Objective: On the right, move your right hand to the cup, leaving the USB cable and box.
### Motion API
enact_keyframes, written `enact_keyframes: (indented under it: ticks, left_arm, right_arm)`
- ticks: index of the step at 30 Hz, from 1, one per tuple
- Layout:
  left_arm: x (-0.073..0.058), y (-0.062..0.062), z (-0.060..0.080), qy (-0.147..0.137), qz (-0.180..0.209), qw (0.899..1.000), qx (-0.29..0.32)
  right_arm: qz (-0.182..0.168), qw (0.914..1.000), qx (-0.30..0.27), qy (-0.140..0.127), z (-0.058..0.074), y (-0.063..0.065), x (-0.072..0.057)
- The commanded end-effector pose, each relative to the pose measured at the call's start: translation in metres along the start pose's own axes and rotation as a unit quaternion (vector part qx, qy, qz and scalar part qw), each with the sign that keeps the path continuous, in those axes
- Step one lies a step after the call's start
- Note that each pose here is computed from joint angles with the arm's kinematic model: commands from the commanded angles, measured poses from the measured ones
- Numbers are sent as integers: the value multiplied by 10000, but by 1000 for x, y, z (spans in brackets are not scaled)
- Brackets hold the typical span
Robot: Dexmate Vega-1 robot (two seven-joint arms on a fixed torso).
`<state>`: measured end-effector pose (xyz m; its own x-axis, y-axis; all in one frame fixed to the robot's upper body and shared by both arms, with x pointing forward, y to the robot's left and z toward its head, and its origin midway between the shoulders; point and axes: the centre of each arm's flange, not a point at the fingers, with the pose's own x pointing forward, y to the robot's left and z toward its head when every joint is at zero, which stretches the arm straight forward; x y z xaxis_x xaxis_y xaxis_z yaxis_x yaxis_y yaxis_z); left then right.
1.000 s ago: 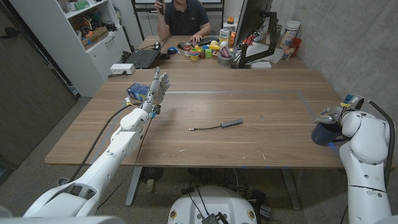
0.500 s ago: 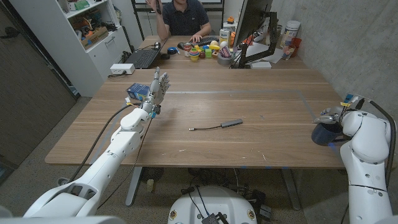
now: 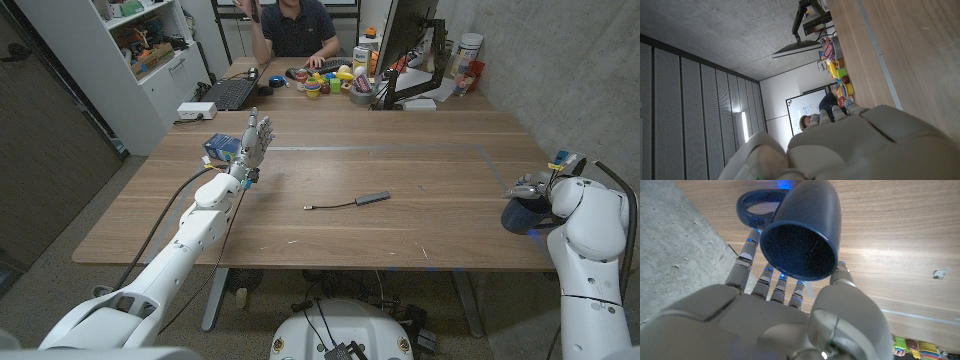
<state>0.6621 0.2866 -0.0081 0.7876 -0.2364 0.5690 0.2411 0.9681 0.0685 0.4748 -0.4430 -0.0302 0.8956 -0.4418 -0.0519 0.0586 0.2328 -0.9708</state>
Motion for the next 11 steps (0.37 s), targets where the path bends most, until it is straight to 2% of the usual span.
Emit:
enact_keyframes:
  ticks: [1,11]
  left_arm:
    - [2,-1,-1,-8,-8,10000,-9]
    - [3,0,-1,-4,-1,10000,-13]
  right_arm:
    - [10,10000,11,5,0,-3,1]
    - [47,10000,53,-22,2,-3,2]
